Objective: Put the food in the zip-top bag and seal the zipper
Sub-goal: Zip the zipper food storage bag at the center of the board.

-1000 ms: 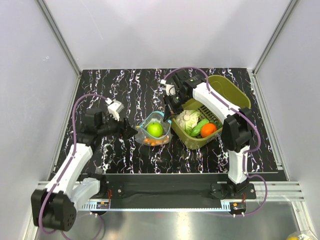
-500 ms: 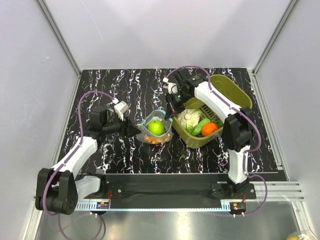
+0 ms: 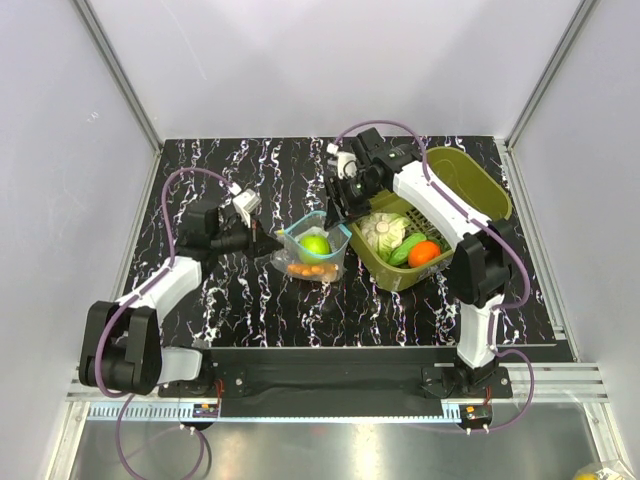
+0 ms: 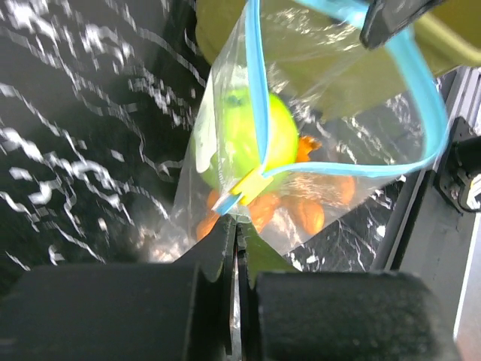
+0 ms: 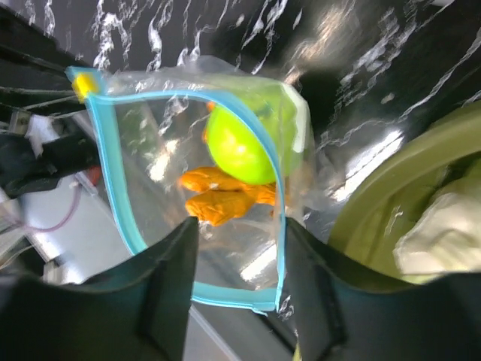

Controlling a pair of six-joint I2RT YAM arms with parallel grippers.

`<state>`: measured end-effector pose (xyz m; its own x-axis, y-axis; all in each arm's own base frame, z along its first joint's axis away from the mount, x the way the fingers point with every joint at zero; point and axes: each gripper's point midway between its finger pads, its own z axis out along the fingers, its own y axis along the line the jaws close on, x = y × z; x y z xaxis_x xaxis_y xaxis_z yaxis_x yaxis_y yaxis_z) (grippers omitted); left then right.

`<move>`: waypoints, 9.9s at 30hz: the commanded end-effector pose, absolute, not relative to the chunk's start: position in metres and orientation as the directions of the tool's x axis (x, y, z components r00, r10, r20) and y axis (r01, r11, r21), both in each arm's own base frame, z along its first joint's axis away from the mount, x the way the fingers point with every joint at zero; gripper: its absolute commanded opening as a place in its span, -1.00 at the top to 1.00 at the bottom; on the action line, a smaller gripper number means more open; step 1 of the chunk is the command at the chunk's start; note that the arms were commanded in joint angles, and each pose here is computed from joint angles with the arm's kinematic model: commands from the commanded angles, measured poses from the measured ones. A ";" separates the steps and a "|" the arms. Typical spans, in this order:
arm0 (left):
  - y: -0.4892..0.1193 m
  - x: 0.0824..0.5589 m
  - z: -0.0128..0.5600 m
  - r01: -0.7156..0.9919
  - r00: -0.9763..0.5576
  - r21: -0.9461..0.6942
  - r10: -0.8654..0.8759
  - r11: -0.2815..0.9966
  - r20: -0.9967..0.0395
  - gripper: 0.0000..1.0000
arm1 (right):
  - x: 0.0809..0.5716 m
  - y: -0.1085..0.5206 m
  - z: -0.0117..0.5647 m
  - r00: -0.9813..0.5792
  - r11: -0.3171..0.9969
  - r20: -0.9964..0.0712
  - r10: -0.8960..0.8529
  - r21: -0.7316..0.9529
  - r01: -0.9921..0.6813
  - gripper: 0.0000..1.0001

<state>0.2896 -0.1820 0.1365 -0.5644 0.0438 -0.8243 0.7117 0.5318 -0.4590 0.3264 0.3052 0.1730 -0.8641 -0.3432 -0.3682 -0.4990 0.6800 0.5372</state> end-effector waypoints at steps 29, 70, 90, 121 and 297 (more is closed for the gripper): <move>-0.197 0.315 0.197 0.814 -0.435 -0.394 -0.002 0.428 -0.900 1.00 | 0.330 0.403 0.267 0.089 0.043 -0.883 -0.461 -0.123 -0.991 -0.09; -0.186 0.307 0.184 0.789 -0.426 -0.336 0.063 0.514 -0.903 0.99 | 0.320 0.417 0.239 0.175 -0.018 -0.837 -0.518 -0.194 -0.981 1.00; -0.192 0.305 0.218 0.837 -0.317 -0.272 0.016 0.474 -0.948 0.11 | 0.302 0.415 0.264 0.157 -0.038 -0.872 -0.464 -0.158 -0.987 1.00; -0.191 0.296 0.286 0.846 -0.246 -0.320 -0.220 0.427 -0.944 1.00 | 0.294 0.382 0.227 0.110 -0.005 -0.820 -0.562 -0.129 -0.992 1.00; -0.167 0.370 0.223 0.702 -0.488 -0.518 -0.199 0.489 -0.850 1.00 | 0.170 0.246 0.153 -0.642 0.495 -0.465 -0.609 0.410 -0.766 0.97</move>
<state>0.3348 -0.1852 0.1856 -0.6754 -0.1645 -0.7189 0.6238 0.3924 -0.6759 0.1991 0.2719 0.1572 -0.6081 -0.5614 -0.5613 -0.7924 0.4729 0.3853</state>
